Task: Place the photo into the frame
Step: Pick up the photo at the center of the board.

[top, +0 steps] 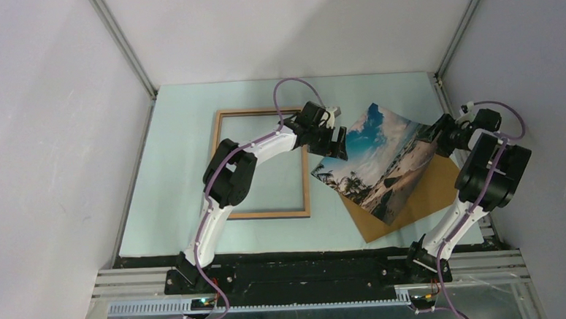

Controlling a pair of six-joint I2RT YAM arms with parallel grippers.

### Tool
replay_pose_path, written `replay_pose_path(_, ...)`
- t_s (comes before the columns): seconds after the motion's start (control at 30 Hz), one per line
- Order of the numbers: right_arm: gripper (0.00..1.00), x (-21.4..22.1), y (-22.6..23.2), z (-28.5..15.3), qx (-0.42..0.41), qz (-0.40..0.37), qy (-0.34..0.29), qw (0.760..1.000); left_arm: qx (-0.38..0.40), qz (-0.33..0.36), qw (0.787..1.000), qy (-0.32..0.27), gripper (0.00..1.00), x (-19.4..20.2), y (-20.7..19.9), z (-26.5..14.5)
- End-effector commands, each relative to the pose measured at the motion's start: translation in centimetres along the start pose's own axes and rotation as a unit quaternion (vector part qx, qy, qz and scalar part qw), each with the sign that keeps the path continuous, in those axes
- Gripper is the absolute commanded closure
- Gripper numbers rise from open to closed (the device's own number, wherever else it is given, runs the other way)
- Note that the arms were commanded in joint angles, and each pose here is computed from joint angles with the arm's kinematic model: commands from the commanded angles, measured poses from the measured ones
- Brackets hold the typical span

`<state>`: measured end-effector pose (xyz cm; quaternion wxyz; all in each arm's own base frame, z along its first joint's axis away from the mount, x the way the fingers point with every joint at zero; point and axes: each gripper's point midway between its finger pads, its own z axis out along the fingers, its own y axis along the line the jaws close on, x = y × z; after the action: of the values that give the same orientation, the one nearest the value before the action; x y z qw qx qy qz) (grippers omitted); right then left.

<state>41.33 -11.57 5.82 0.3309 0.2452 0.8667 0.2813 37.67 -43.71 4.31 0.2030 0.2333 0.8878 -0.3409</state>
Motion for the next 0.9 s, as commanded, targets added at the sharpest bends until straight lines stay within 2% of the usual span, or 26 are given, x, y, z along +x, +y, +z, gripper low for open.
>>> replay_pose_path(0.0,0.36,-0.7,1.5,0.5,-0.028,-0.009,0.001,1.000,0.005,-0.010,1.000,0.020,0.06,1.5,0.2,0.6)
replay_pose_path(0.1,0.38,0.0,1.8,0.9,-0.036,-0.003,0.013,0.999,0.008,-0.015,1.000,0.023,0.06,1.7,0.2,0.6)
replay_pose_path(0.23,0.47,0.5,2.6,1.2,-0.053,-0.001,0.024,0.998,0.012,-0.021,0.999,0.026,0.06,1.8,0.0,0.7)
replay_pose_path(0.4,0.67,0.3,3.9,0.8,-0.074,-0.008,0.022,0.997,0.017,-0.024,0.999,0.025,0.06,1.7,-0.3,0.5)
replay_pose_path(0.5,0.75,-0.3,4.8,0.0,-0.083,-0.018,0.012,0.996,0.018,-0.020,0.999,0.022,0.06,1.5,-0.5,0.1)
replay_pose_path(0.7,1.00,-1.2,6.8,-1.8,-0.102,-0.035,0.002,0.994,0.022,0.004,1.000,-0.006,0.04,-0.6,-1.9,-1.8)
replay_pose_path(0.87,1.00,-1.8,9.1,-3.7,-0.110,-0.055,-0.014,0.992,0.014,0.033,0.999,-0.036,0.01,-2.5,-2.6,-3.8)
